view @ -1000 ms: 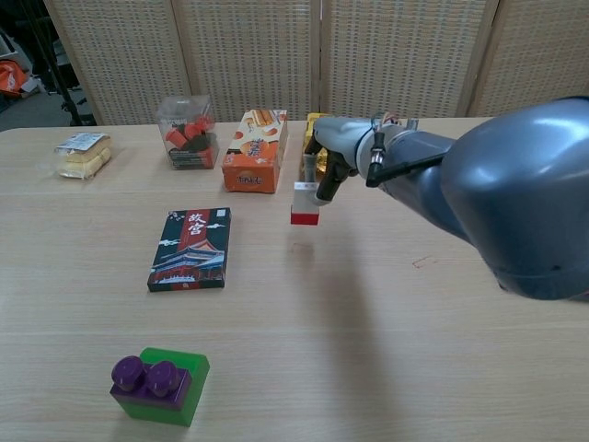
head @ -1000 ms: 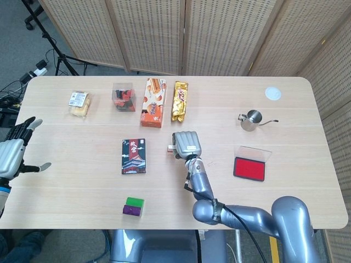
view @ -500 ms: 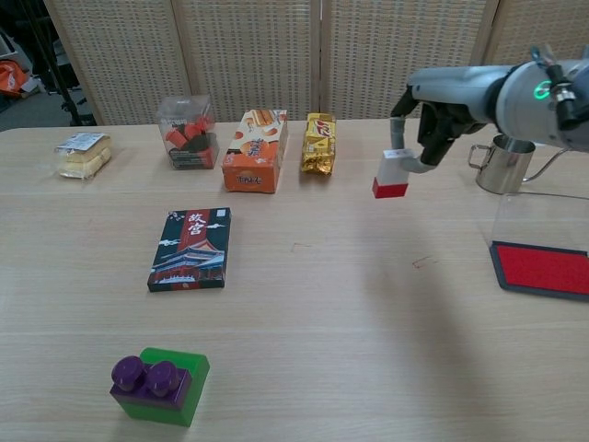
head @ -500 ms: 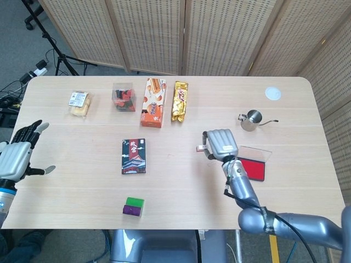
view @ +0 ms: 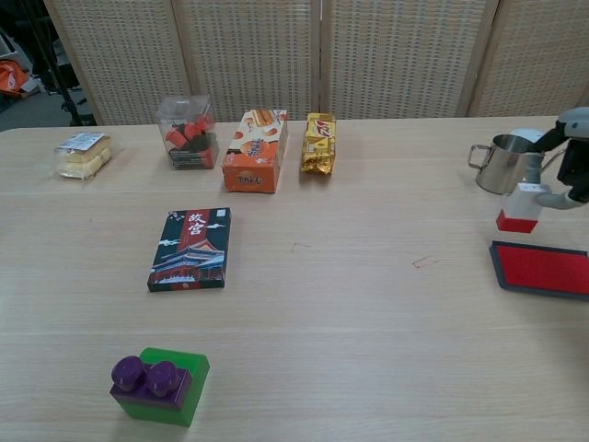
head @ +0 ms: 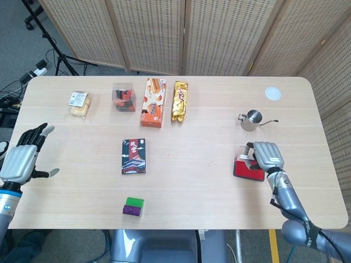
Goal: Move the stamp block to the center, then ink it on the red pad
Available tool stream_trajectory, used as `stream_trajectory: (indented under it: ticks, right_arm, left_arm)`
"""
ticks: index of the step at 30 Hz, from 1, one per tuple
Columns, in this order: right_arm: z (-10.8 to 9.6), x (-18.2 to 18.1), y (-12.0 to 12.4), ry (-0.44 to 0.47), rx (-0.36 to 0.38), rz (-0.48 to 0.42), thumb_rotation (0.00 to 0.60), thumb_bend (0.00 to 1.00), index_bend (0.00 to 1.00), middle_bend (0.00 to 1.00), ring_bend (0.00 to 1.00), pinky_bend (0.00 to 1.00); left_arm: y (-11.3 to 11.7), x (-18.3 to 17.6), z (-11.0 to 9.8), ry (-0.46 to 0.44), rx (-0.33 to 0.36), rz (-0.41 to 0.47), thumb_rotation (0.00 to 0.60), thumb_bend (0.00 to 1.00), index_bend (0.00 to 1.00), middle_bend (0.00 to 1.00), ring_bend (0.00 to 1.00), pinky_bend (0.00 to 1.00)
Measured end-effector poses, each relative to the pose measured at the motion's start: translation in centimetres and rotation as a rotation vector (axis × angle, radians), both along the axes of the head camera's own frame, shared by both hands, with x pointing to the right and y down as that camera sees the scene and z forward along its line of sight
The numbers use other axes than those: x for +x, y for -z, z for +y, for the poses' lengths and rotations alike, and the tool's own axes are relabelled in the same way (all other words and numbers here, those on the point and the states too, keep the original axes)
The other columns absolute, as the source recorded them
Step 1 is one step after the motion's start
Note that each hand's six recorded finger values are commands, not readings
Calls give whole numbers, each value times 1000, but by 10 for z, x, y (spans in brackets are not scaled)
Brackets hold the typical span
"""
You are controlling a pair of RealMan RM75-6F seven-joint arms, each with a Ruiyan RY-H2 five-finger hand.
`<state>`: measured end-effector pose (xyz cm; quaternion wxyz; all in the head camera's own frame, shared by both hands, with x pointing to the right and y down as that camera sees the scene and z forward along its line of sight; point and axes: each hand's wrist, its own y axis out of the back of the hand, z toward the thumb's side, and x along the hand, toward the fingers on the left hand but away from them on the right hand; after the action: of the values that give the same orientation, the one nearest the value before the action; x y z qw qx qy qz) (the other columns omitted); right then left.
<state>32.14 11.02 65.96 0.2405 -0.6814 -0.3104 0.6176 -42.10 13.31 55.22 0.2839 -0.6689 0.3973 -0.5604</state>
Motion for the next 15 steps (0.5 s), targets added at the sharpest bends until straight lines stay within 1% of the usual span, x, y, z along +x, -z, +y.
stream_trajectory:
  ticks: [3, 8, 15]
  right_arm:
    - [8, 23, -10, -23, -15, 17, 600, 569, 561, 953, 1000, 1000]
    - [22, 44, -24, -54, -46, 21, 600, 569, 562, 953, 1000, 1000]
    - [34, 47, -28, -53, -56, -11, 600, 570, 564, 953, 1000, 1000]
  left_arm:
    - [-1, 1, 1, -1, -4, -4, 600, 0, 0, 0, 0, 0]
    - [-3, 2, 2, -4, -13, -6, 600, 0, 0, 0, 0, 0]
    - [-3, 2, 2, -2, -15, -6, 600, 0, 0, 0, 0, 0]
